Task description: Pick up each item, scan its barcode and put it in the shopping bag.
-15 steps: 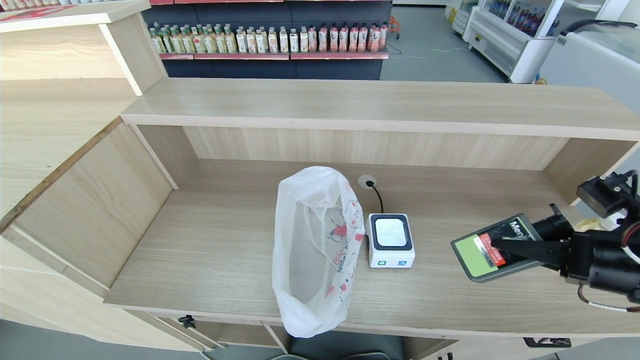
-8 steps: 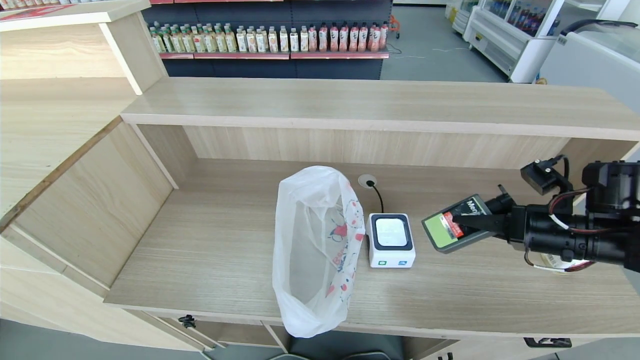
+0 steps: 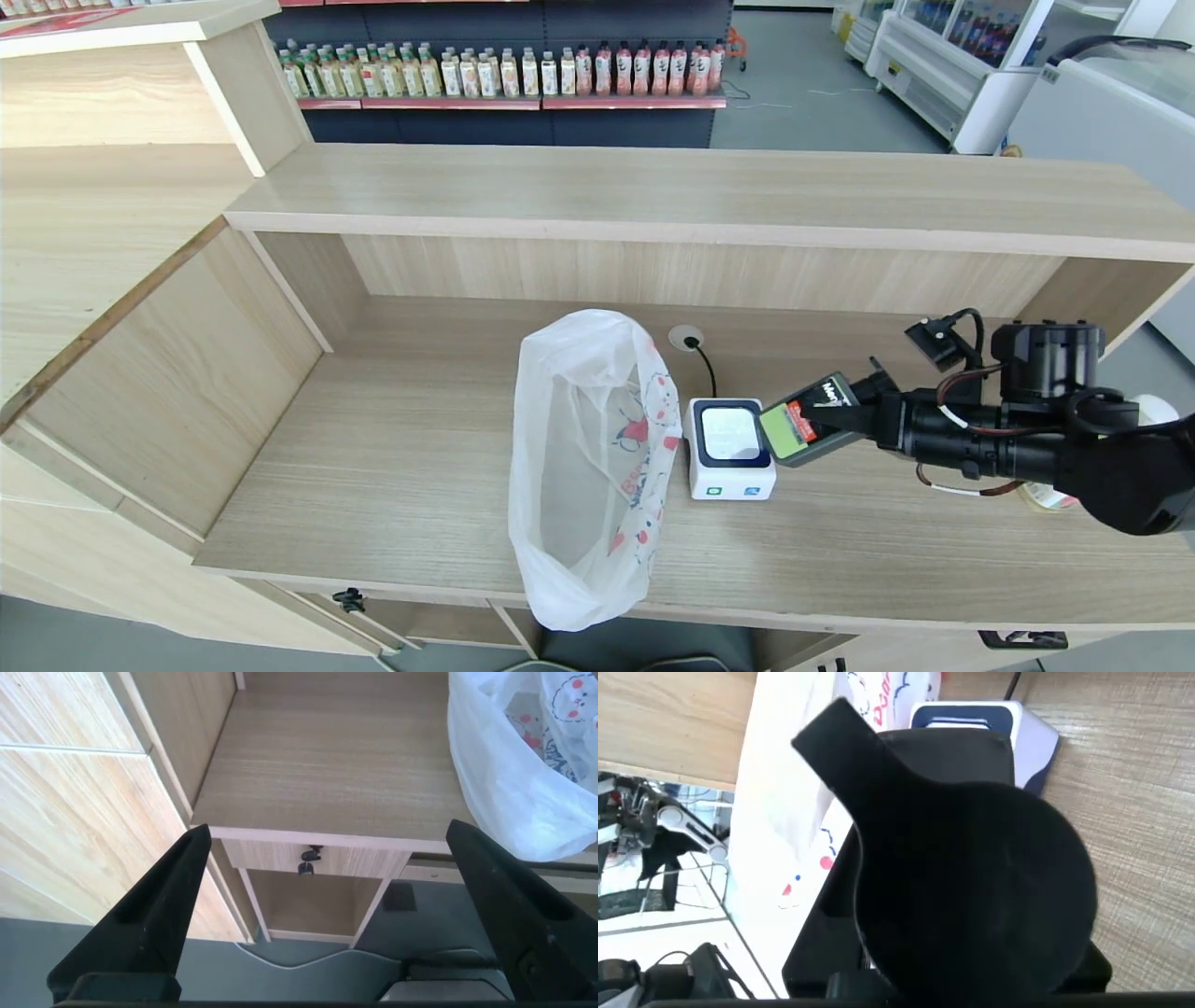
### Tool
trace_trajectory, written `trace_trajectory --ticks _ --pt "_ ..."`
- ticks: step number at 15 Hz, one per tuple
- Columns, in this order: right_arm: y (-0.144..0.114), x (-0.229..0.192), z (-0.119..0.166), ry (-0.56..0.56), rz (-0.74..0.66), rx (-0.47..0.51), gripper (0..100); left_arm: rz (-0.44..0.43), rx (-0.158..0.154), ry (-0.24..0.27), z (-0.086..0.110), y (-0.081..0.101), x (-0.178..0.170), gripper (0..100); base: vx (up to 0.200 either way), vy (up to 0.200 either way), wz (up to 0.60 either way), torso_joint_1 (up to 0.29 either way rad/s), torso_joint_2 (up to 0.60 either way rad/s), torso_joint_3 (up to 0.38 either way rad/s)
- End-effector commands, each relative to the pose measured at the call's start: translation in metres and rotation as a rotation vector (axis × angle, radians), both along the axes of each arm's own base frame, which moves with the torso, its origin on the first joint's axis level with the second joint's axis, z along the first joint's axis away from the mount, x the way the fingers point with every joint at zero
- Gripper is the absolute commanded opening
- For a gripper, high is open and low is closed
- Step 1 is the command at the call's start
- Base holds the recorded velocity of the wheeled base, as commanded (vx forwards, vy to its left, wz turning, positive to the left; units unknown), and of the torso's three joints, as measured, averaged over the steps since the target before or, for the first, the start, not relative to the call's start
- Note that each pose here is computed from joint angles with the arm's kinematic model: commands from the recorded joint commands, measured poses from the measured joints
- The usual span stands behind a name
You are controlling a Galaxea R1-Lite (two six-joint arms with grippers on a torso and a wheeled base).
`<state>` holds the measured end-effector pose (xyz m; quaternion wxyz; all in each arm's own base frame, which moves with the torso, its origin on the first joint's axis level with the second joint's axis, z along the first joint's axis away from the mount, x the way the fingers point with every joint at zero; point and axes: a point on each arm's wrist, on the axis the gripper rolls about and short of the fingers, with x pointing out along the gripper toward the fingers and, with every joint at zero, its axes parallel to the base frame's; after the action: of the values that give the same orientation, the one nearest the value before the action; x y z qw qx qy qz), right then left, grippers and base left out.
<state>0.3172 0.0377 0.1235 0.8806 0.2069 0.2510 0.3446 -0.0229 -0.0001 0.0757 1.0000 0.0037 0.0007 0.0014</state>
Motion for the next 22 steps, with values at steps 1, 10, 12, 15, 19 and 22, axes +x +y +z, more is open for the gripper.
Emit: trace_trajectory --ticks 1,10,12,15,19,22 --pt "0.004 0.004 -0.009 0.023 0.013 -0.003 0 0.0 0.0 0.0 0.0 0.0 0.0 100 0.0 0.0 0.0 0.0 0.0 0.0" --pt "0.022 0.027 -0.034 -0.036 0.021 -0.006 0 0.0 0.0 0.0 0.0 0.0 0.0 100 0.0 0.0 0.0 0.0 0.0 0.0" --pt "0.031 0.027 -0.034 -0.04 0.031 -0.002 0 0.0 0.0 0.0 0.0 0.0 0.0 100 0.0 0.0 0.0 0.0 0.0 0.0" --pt "0.042 0.032 -0.043 -0.064 0.045 -0.004 0 0.0 -0.001 0.0 0.0 0.0 0.0 100 0.0 0.0 0.0 0.0 0.0 0.0" --pt "0.045 0.043 -0.052 -0.088 0.025 -0.006 0 0.0 -0.001 0.0 0.0 0.0 0.0 100 0.0 0.0 0.0 0.0 0.0 0.0" --pt "0.044 0.042 -0.046 -0.102 0.021 -0.001 0 0.0 -0.003 0.0 0.0 0.0 0.0 100 0.0 0.0 0.0 0.0 0.0 0.0"
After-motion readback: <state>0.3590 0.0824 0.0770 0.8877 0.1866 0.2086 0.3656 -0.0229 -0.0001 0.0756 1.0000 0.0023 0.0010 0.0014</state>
